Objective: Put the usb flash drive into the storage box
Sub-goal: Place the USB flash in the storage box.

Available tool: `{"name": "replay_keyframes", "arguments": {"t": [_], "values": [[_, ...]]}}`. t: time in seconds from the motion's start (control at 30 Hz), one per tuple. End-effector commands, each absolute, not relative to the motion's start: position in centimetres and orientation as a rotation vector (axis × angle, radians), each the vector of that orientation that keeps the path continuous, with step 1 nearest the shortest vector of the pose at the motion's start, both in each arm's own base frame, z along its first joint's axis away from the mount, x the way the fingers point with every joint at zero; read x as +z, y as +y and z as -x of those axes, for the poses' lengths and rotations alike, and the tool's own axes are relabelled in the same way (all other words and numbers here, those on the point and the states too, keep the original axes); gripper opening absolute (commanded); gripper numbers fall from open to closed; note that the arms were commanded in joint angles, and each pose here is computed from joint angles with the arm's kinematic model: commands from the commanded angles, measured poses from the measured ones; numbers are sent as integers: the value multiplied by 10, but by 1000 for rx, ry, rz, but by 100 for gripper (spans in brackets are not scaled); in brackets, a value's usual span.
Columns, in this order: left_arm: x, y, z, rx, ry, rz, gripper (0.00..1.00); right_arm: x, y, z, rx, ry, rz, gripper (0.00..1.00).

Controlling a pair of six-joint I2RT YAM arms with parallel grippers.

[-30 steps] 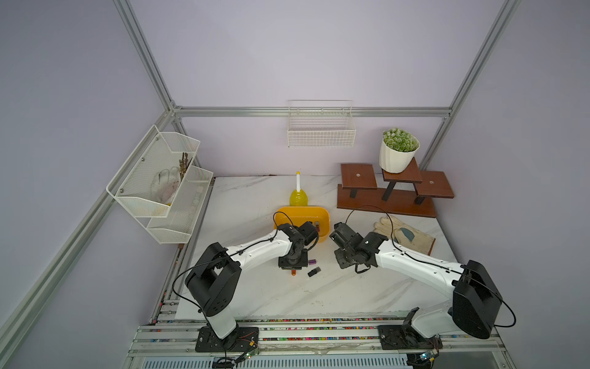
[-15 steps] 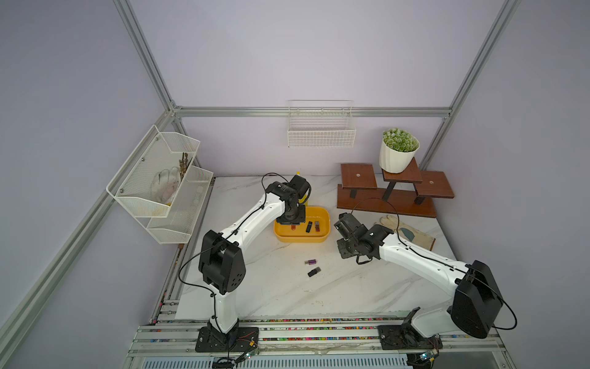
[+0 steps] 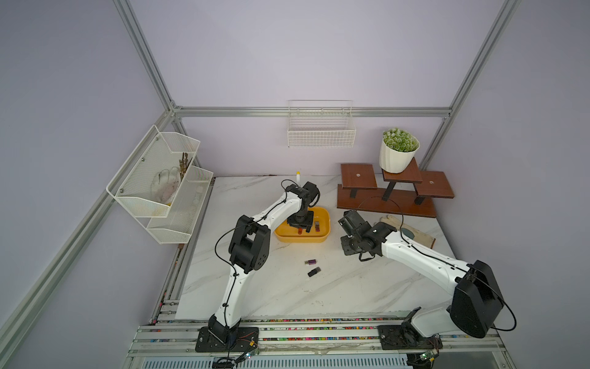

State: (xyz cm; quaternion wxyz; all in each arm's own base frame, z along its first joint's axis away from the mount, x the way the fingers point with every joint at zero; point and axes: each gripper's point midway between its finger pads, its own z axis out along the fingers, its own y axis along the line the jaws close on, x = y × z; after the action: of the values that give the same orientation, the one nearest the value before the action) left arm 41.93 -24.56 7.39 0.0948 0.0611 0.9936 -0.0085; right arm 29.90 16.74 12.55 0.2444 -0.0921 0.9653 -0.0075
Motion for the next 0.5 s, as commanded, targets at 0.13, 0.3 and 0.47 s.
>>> {"name": "replay_keyframes", "arguments": {"t": [0.13, 0.3, 0.47], "values": [[69, -248, -434, -13, 2918, -204, 0, 119, 162, -297, -28, 2666, 252, 0], [59, -251, -436, -13, 2931, -204, 0, 115, 161, -296, -26, 2675, 255, 0], [51, -251, -438, 3, 2936, -206, 0, 116, 160, -295, -23, 2674, 249, 0]]}}
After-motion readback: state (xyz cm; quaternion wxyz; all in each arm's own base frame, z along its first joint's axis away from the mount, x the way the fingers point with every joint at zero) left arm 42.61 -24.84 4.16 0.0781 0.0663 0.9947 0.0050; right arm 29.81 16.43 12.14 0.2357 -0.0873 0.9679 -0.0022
